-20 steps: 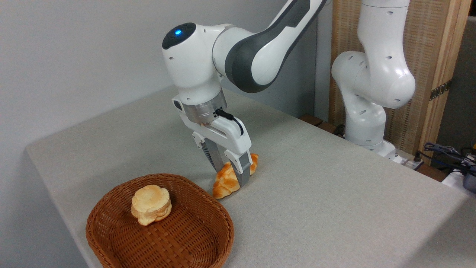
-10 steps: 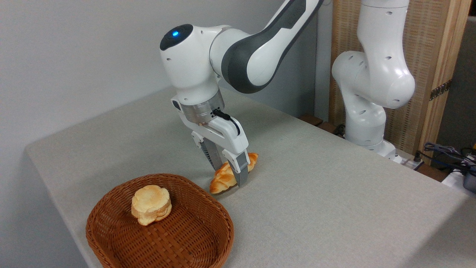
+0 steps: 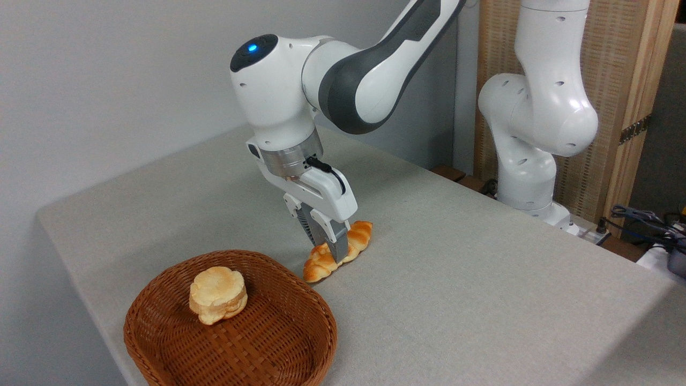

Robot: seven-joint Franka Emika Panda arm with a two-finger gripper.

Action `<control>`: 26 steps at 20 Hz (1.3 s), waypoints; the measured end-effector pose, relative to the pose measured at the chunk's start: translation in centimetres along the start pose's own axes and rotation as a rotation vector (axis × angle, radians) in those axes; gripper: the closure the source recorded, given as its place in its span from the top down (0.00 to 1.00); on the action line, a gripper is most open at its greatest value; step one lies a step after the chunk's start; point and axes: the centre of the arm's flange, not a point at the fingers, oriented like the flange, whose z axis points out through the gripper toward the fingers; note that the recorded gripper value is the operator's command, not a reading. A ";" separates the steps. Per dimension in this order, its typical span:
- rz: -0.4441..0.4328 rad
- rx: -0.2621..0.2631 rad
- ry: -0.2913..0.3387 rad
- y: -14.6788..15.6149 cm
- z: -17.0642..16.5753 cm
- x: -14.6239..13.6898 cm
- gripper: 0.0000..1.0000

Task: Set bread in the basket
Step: 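Lift the braided roll and carry it over the wicker basket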

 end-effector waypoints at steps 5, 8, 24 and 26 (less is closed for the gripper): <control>0.012 0.034 0.057 0.6 -3.2 0.3 0.41; 0.013 0.061 0.120 0.7 -6.6 0.5 0.42; -0.057 0.308 0.479 -5.6 -14.5 2.4 1.00; -0.070 0.324 0.495 -6.6 -14.1 2.6 1.00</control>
